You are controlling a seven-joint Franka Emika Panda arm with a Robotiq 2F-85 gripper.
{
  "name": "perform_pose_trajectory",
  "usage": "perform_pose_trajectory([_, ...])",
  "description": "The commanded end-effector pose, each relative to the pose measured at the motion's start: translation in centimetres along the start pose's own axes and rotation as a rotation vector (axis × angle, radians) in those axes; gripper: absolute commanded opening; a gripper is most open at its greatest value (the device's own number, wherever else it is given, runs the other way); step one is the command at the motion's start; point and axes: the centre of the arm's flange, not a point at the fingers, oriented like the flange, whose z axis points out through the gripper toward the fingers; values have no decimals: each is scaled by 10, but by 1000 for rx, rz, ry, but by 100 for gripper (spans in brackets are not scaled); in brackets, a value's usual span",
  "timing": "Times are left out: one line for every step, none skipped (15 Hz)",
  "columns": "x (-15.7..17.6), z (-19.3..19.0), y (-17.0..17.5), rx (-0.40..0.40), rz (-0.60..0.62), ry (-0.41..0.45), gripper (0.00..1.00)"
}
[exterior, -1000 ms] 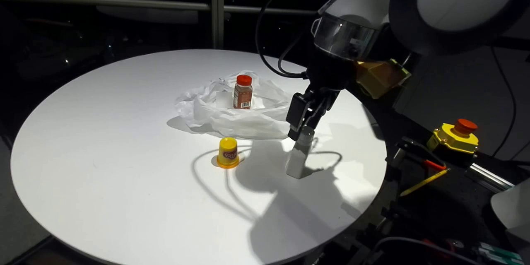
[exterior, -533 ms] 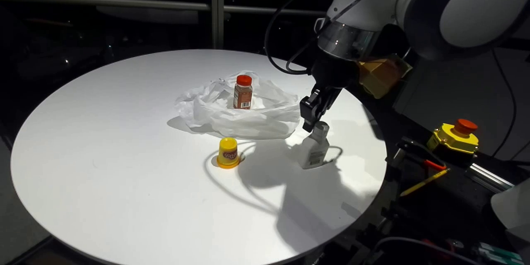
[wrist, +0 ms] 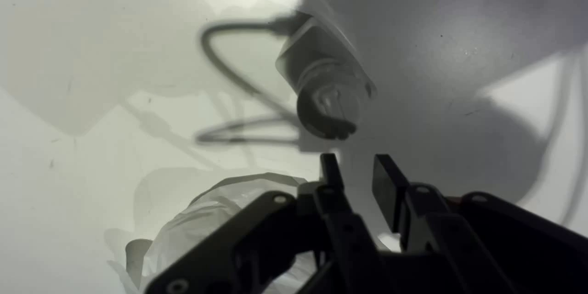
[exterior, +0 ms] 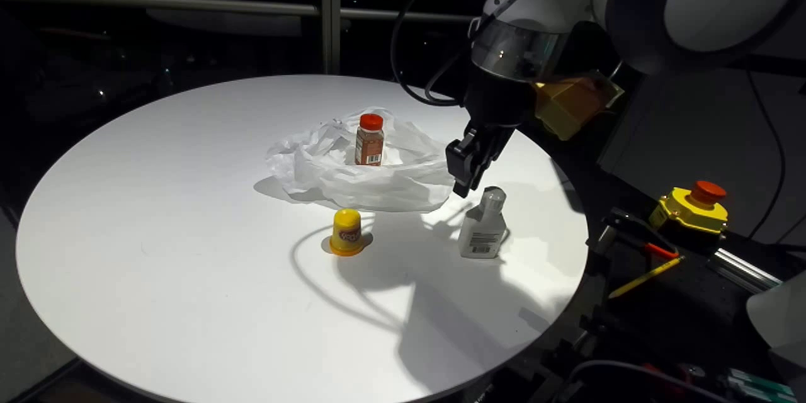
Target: Place the three containers inside the white plastic, pull up the plastic bag
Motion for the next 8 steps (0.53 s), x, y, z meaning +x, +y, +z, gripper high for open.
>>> perform_pose_trajectory([19, -32, -10, 4, 13, 17, 58])
perform_pose_trajectory([22, -34, -10, 0, -1, 0, 65])
perform_pose_trajectory([22, -35, -10, -2, -11, -20, 74])
perform_pose_trajectory([22, -33, -10, -3, -33, -45, 81])
perform_pose_trajectory([21, -31, -9, -8, -54, -64, 89])
perform_pose_trajectory([19, -26, -8, -20, -83, -82, 96])
perform_pose_trajectory([17, -23, -6, -29, -106, -98, 99])
perform_pose_trajectory([15, -20, -3, -36, -127, -112, 100])
